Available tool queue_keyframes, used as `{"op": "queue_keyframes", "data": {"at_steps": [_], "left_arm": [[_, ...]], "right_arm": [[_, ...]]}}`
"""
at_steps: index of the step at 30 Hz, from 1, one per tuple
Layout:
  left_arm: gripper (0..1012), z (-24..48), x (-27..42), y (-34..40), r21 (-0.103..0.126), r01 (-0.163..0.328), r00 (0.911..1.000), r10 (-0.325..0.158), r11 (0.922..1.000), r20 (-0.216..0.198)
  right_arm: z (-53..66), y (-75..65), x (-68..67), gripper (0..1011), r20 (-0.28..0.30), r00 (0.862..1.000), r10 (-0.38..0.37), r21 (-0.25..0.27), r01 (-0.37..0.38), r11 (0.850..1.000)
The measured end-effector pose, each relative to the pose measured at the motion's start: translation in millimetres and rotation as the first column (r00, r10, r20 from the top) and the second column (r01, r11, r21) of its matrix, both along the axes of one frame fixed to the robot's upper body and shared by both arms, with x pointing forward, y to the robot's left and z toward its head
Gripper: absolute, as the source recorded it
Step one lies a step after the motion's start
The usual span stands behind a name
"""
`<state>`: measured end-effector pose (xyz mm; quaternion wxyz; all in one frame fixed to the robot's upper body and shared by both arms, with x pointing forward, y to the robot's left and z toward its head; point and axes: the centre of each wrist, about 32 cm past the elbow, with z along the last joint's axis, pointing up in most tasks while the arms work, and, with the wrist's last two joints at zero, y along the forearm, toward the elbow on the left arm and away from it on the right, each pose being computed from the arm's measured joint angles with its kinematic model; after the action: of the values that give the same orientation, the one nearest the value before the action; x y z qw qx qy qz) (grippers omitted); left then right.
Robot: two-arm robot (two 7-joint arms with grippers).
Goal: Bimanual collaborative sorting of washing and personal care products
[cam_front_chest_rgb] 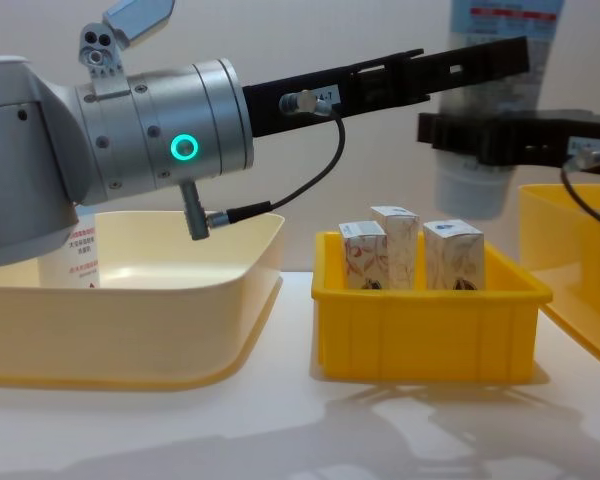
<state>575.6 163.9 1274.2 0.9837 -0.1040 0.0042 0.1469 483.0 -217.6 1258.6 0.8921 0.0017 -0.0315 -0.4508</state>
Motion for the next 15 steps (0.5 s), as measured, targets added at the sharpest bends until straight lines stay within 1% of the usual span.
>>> {"op": "queue_keyframes", "data": {"at_steps": [8, 9, 11, 15], "left_arm": [[1003, 0.0, 0.0, 0.0, 0.000, -0.001, 1.0000, 0.001, 1.0000, 0.000], [1003, 0.0, 0.0, 0.0, 0.000, -0.001, 1.0000, 0.001, 1.0000, 0.000], [1003, 0.0, 0.0, 0.0, 0.000, -0.001, 1.0000, 0.001, 1.0000, 0.000], [1003, 0.0, 0.0, 0.0, 0.000, -0.001, 1.0000, 0.001, 1.0000, 0.000]], "right_arm": [[2.3, -7.8, -3.6, 490, 0.021, 0.995, -0.095, 0.011, 0.095, 0.995], [2.7, -9.3, -4.1, 490, 0.027, 0.993, -0.117, 0.014, 0.116, 0.993], [3.1, -10.6, -4.7, 490, 0.032, 0.990, -0.136, 0.016, 0.136, 0.991], [4.0, -15.8, -5.6, 490, 0.051, 0.978, -0.202, 0.023, 0.201, 0.979]]}}
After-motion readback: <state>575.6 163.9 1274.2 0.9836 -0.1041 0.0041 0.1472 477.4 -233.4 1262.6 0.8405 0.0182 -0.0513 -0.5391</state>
